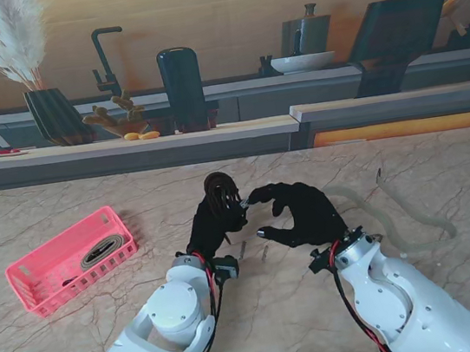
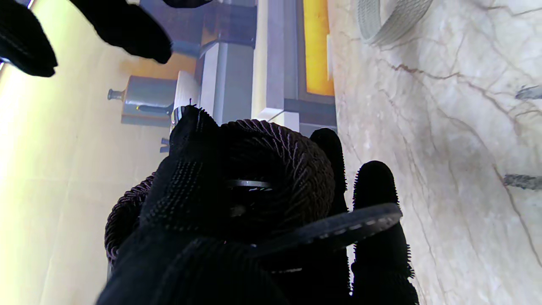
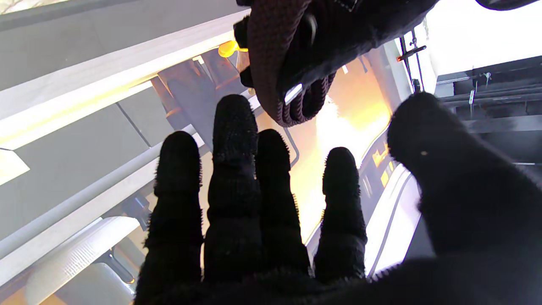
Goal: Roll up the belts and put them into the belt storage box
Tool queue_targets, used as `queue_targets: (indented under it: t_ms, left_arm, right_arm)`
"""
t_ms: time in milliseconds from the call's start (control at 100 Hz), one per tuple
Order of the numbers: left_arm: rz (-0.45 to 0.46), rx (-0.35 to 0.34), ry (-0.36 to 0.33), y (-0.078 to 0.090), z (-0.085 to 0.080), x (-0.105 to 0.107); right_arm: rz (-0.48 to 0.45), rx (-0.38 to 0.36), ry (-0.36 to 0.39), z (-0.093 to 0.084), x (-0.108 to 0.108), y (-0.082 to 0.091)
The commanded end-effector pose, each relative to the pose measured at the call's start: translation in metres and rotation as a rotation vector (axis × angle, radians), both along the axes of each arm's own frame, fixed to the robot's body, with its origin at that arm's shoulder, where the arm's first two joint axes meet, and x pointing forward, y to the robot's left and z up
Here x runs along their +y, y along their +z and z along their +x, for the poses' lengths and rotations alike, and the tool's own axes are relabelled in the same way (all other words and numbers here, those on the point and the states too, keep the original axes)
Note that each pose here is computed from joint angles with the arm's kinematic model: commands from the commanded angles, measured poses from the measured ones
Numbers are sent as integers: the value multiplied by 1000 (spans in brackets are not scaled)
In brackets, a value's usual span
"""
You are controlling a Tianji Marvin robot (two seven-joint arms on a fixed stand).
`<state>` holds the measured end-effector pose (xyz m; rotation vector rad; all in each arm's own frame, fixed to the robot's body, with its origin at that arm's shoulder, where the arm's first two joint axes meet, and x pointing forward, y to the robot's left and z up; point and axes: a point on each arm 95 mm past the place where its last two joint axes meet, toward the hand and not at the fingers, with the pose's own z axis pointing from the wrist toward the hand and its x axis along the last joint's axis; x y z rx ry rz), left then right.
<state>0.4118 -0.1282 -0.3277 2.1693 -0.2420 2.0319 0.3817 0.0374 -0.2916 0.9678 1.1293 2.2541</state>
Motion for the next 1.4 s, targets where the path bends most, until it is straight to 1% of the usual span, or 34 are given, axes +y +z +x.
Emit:
queue_targets:
  t_ms: [0,110,210,310,390,560,680,740,850,950,1160,1390]
  left_arm:
    - [5,18,-48,-1,0,5]
    - [22,42,-137,-2,1,10]
    - [53,67,-232,-2,1,15]
    - [93,83,-320,-1,1,19]
    - [142,86,-402,0,2,23]
    - [256,80,-567,3,3,29]
    - [281,87,-655,5,2,29]
    - [284,94,-683,5,1,28]
    - [280,104,-711,3,0,24]
    - [274,113,-724,1,-1,21]
    - [267,117,-738,-1,-1,18]
    - [265,109,-748,-1,-1,18]
  right_arm:
    - [-27,-30,12,-2,-3,7]
    - [-122,-44,38,-1,-12,13]
    - [-212,-48,77,0,-17,19]
    - [-316,-52,116,4,-22,24]
    - [-402,-63,147,8,-24,28]
    - [-558,-92,207,16,-24,37]
    - [-650,-106,229,21,-21,39]
    - [-684,-109,237,24,-18,40]
    - [-717,-91,251,30,-12,37]
    - [-717,-70,259,35,-7,33]
    - [-667,-12,288,43,-1,26]
    - [-587,44,311,51,1,15]
